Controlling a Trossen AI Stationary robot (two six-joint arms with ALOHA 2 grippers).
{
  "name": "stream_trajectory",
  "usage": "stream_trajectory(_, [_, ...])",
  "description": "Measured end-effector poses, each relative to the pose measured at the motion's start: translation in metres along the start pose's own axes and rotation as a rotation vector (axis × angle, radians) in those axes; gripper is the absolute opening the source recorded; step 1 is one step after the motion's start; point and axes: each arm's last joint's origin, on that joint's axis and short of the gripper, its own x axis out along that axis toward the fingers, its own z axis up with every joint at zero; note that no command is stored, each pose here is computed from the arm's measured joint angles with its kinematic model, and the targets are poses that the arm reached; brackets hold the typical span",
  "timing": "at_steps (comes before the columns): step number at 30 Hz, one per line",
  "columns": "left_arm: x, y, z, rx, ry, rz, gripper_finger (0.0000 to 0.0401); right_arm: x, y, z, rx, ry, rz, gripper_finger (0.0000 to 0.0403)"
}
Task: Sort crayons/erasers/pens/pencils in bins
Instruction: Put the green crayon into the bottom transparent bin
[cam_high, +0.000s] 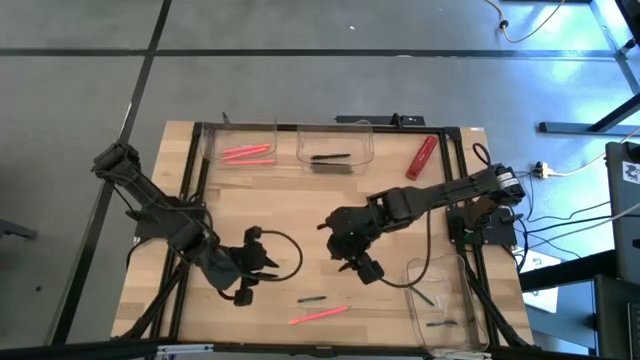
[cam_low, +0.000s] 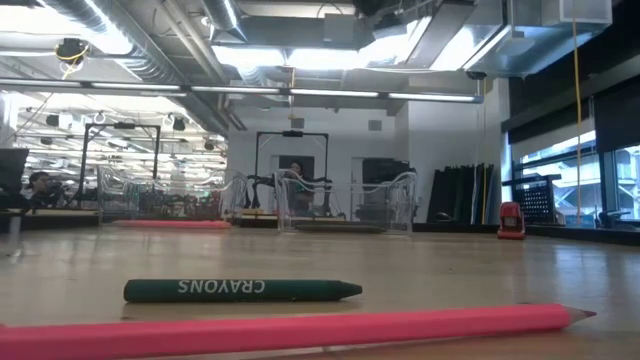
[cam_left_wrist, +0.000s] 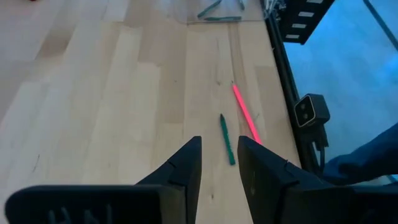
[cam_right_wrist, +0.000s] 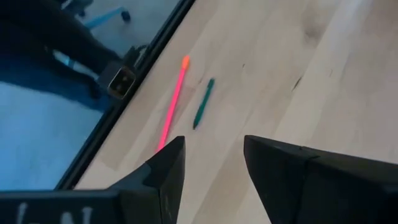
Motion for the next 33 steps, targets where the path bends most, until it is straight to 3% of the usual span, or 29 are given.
stream_trajectory(10, [-0.003, -0.004, -0.003, 0.102, 0.005, -0.019, 0.0096, 0.034, -0.019, -0.017, 0.058, -0.121, -0.146, 0.0167])
stream_trajectory(16, [-0.005, -0.007, -0.005, 0.112, 0.008, -0.029, 0.0096, 0.065, -0.001, -0.033, 0.059, -0.230, -0.105, 0.0167])
stream_trajectory(25, [-0.005, -0.007, -0.005, 0.112, 0.007, -0.028, 0.0096, 0.099, 0.030, -0.067, -0.008, -0.257, -0.082, 0.0167])
stream_trajectory(29, [-0.005, -0.007, -0.004, 0.110, 0.007, -0.029, 0.0096, 0.111, 0.029, -0.067, -0.010, -0.240, -0.122, 0.0167])
stream_trajectory(33, [-0.005, -0.007, -0.004, 0.100, 0.007, -0.028, 0.0096, 0.118, 0.022, -0.050, -0.001, -0.211, -0.097, 0.0167])
